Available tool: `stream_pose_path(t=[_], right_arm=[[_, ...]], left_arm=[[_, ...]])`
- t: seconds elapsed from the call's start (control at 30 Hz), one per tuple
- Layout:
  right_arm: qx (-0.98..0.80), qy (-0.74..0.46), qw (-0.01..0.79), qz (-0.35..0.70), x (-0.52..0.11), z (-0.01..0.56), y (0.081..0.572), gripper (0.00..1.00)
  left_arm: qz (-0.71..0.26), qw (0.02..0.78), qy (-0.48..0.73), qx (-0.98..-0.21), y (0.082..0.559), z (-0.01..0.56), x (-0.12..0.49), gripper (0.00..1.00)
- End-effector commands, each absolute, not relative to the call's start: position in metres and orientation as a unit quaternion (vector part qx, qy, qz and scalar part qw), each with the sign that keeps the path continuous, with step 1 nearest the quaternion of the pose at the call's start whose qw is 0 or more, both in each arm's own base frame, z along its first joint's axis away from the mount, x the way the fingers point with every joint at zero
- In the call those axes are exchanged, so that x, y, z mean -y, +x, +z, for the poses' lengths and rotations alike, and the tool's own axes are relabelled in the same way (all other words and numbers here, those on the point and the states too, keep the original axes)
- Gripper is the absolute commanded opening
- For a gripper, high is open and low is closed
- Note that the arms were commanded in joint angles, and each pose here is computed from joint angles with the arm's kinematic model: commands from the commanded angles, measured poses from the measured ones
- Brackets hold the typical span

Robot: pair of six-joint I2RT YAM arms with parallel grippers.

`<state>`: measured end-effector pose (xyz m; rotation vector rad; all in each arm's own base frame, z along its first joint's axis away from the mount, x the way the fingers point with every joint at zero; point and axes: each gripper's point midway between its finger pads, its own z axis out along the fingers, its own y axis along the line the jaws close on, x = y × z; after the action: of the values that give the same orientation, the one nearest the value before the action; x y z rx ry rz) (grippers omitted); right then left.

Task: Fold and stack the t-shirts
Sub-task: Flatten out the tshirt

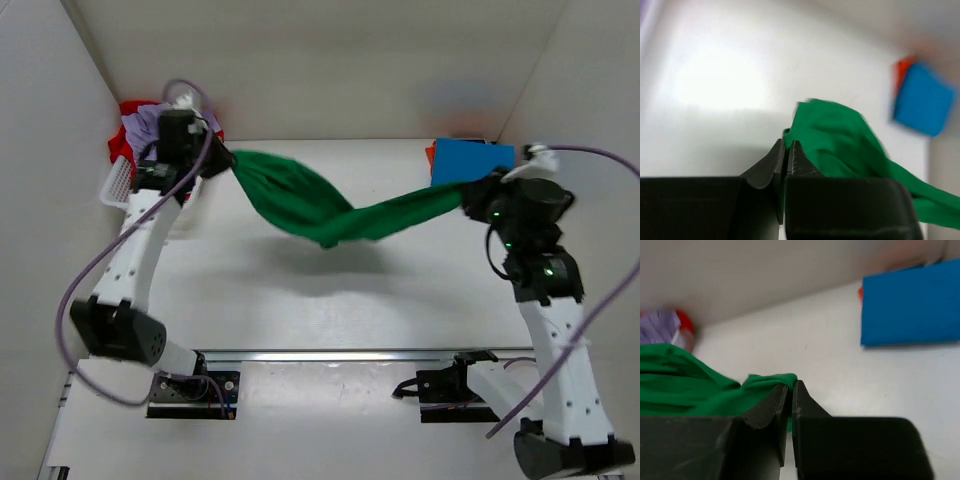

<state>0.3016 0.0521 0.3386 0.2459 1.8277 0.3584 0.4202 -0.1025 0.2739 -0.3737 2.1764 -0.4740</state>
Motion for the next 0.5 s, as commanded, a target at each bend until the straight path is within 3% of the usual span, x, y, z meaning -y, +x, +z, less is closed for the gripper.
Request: stream_pose_path(t=[0.0,0.2,0.47], right_arm=[[-0.750,0.118,0.637,0.135,-0.024,0.386,0.283,0.00],[-0.698,0.139,0.696,0.093,0.004,0.433,0.243,0.00],[-0.669,0.162,0.724,0.050,0.021,0.454,0.216,0.00]], left_arm=[[-0.188,0.519,-0.156,-0.819,0.381,0.382,0.076,0.00],[-0.177,0.600,-0.162,-0.763,0.326,0.447,0.051,0.00],[-0.161,0.604,-0.159,-0.764,0.307,0.447,0.045,0.00]])
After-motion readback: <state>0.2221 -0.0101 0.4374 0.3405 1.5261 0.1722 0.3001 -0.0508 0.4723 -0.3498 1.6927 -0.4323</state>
